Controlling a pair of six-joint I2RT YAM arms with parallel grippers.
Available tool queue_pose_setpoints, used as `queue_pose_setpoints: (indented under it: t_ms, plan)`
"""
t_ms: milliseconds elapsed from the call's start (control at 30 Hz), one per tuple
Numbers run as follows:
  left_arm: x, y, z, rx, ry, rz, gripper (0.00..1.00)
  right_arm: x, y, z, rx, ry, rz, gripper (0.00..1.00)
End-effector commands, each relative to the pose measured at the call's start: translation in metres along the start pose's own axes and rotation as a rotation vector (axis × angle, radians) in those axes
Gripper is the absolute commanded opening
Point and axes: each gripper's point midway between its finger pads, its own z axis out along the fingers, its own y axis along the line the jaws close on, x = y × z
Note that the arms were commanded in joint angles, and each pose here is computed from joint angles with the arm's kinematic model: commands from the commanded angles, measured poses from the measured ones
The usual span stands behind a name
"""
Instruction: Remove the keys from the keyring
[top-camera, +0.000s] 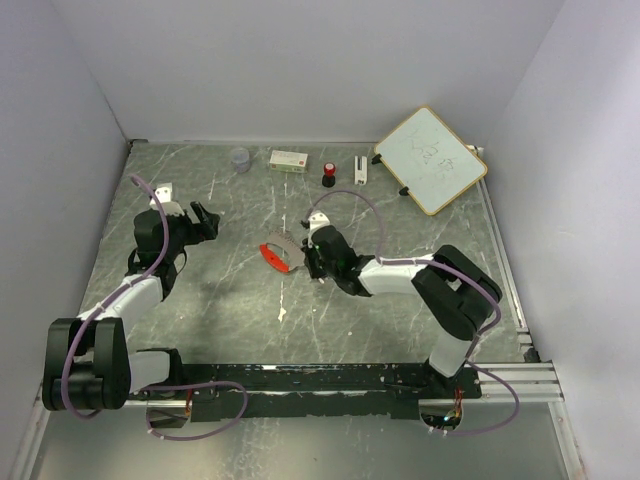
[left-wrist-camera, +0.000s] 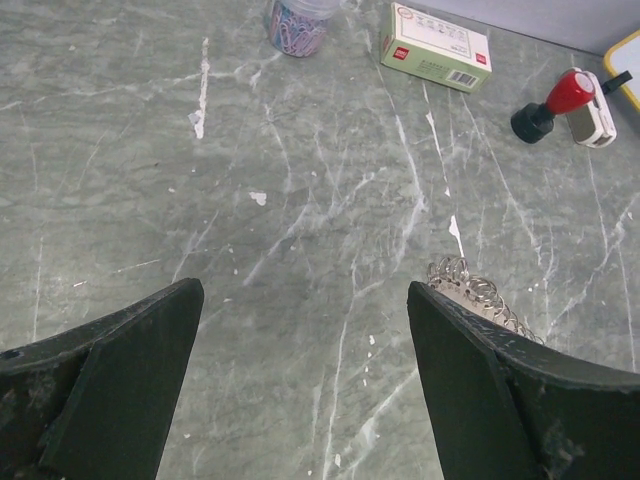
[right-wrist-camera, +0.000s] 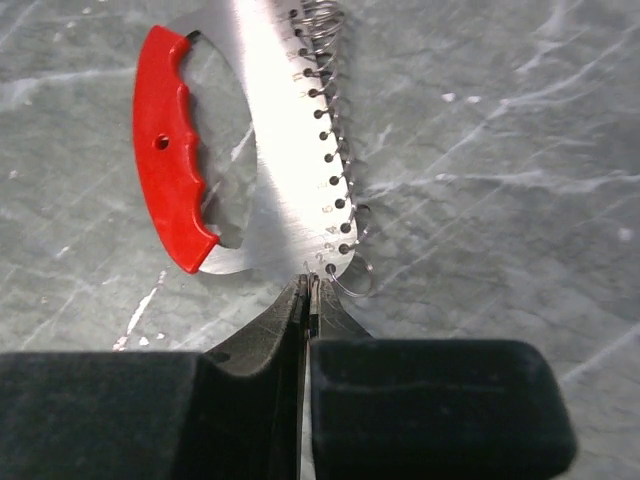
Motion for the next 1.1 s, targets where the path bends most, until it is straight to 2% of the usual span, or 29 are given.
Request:
queue_pose_setpoints:
  t_ms: [0, 333, 567, 833, 1067]
  plan:
    - [-0.023, -0.020, 0.001, 0.090, -0.071, 0.012, 0.95, -0.034, -0.022, -0.018, 0.187, -0.038, -0.157, 0.00]
    - [-0.042, -0.058, -0.010, 0.296, -0.129, 0.060, 0.95, -0.117, -0.034, -0.074, 0.524, -0.198, -0.452, 0.00]
    - [-0.056, -0.094, -0.017, 0.493, -0.145, 0.067, 0.95, -0.159, -0.026, -0.108, 0.647, -0.325, -0.597, 0.00]
    - [-0.062, -0.131, -0.034, 0.736, -0.137, 0.105, 0.95, -0.198, -0.006, -0.146, 0.549, -0.500, -0.607, 0.00]
    - [-0.054, -0.143, -0.045, 0.825, -0.114, 0.134, 0.95, -0.219, 0.017, -0.174, 0.365, -0.615, -0.557, 0.00]
